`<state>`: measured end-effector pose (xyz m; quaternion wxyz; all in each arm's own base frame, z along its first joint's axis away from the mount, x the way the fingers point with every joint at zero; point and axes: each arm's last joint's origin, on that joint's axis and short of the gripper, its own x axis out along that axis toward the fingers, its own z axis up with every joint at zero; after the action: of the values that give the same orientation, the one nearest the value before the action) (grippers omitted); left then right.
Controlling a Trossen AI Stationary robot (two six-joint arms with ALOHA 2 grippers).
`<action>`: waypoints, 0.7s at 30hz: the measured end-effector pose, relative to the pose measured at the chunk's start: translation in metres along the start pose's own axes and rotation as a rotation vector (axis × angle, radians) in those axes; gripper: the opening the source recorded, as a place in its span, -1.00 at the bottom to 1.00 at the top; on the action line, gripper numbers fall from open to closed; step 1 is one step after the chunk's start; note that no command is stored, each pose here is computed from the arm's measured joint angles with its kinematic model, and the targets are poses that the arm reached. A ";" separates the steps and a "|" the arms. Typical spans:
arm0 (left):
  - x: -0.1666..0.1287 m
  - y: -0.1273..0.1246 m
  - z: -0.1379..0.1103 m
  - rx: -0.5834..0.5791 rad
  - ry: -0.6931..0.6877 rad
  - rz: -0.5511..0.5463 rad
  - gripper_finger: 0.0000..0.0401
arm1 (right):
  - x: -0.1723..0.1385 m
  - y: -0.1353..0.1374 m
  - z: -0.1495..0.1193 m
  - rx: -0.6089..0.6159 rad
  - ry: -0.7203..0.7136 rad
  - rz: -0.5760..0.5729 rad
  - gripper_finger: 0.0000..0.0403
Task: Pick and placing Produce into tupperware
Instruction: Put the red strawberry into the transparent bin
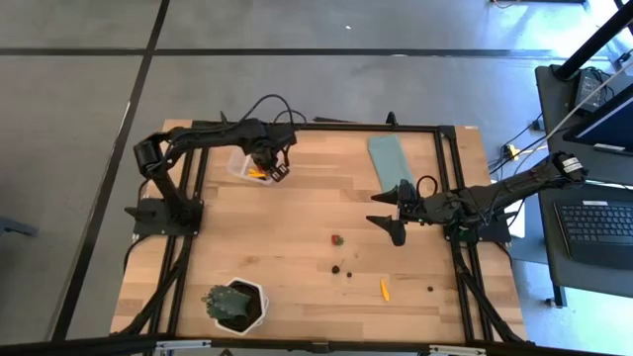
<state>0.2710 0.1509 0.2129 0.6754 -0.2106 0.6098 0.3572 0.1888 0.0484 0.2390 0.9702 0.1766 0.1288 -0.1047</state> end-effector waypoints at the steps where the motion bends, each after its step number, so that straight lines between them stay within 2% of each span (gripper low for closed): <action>1: 0.004 0.000 0.000 -0.003 -0.008 -0.003 -1.00 | 0.000 0.000 0.000 0.000 0.000 0.000 0.68; 9: 0.017 0.004 -0.005 -0.024 0.003 0.002 -0.99 | 0.000 0.000 0.000 0.004 -0.001 0.001 0.68; 21: 0.017 0.006 -0.003 -0.021 -0.019 0.026 -0.83 | 0.000 0.000 0.000 0.005 -0.002 0.001 0.68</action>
<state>0.2646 0.1561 0.1967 0.6742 -0.2063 0.6023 0.3744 0.1889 0.0485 0.2392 0.9700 0.1789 0.1272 -0.1046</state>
